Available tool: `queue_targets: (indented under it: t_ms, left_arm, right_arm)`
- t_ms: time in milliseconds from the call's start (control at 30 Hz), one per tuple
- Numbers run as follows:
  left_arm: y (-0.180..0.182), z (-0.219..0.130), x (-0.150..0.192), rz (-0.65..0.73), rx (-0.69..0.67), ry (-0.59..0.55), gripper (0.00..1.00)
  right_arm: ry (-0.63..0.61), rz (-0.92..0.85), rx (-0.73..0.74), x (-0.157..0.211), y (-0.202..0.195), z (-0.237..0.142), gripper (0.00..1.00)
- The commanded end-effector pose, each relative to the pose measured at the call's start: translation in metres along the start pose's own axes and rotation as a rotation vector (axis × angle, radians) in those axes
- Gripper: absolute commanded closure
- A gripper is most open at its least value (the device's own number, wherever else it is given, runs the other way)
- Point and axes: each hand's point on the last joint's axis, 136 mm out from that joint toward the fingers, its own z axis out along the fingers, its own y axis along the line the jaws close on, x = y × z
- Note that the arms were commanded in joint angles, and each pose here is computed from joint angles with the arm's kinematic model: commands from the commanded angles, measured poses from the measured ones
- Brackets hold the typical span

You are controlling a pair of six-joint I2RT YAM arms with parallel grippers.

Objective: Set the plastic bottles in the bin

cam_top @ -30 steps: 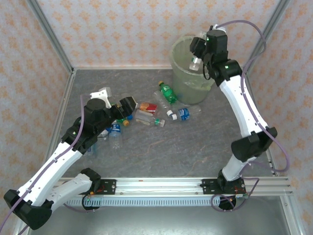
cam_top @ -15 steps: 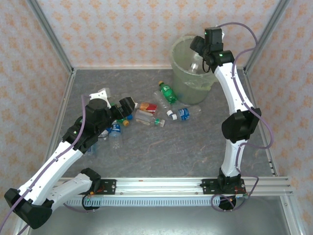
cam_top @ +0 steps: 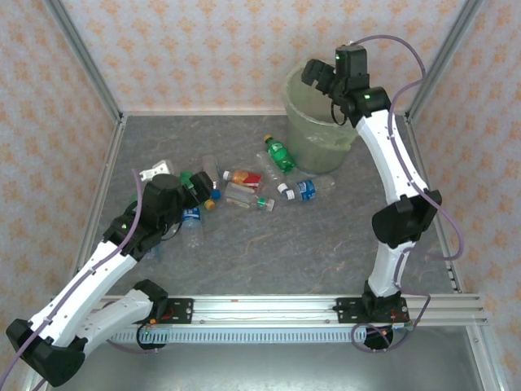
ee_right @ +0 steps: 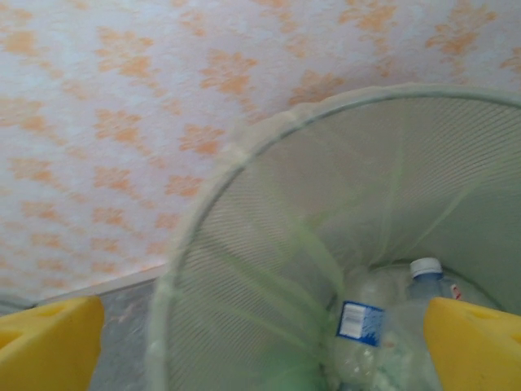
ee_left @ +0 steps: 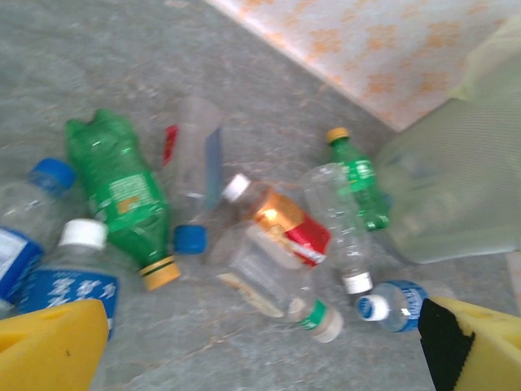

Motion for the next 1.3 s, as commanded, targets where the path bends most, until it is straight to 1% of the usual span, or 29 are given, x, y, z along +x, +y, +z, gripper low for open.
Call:
queue_targets:
  t_ms: [0,67,167,233,367,600,733,867,1033,1133,1267]
  left_arm:
    - [0.042,-0.001,0.012,-0.032,-0.151,-0.001,0.01]
    - [0.061,-0.003,0.019,-0.047,-0.214,0.004,0.01]
    - [0.09,-0.008,0.026,-0.073,-0.317,-0.002,0.04]
    - [0.104,-0.01,0.029,-0.088,-0.362,-0.007,0.05]
    - [0.129,-0.012,0.026,-0.106,-0.453,-0.028,0.06]
    - [0.165,-0.003,0.025,-0.197,-0.565,-0.016,0.07]
    - [0.191,-0.001,0.022,-0.268,-0.647,-0.018,0.03]
    - [0.211,0.005,0.026,-0.361,-0.673,-0.006,0.02]
    - [0.221,0.012,0.034,-0.394,-0.691,0.025,0.01]
    - [0.223,0.021,0.044,-0.414,-0.674,0.059,0.01]
    - [0.222,0.035,0.068,-0.46,-0.616,0.138,0.01]
  right_arm:
    - [-0.019,-0.044,-0.086,-0.002,0.029,-0.034,0.0]
    - [-0.001,-0.057,-0.117,0.008,0.041,-0.042,0.0]
    - [0.016,-0.075,-0.156,0.021,0.059,-0.052,0.0]
    - [0.02,-0.082,-0.182,0.027,0.069,-0.06,0.0]
    - [0.033,-0.089,-0.221,0.038,0.083,-0.069,0.0]
    - [0.039,-0.083,-0.246,0.041,0.088,-0.081,0.0]
    - [0.029,-0.078,-0.248,0.04,0.086,-0.089,0.0]
    - [0.014,-0.077,-0.245,0.038,0.083,-0.095,0.0]
    - [-0.002,-0.081,-0.231,0.035,0.078,-0.1,0.0]
    - [-0.01,-0.083,-0.228,0.035,0.077,-0.102,0.0]
    - [-0.018,-0.087,-0.224,0.033,0.076,-0.104,0.0]
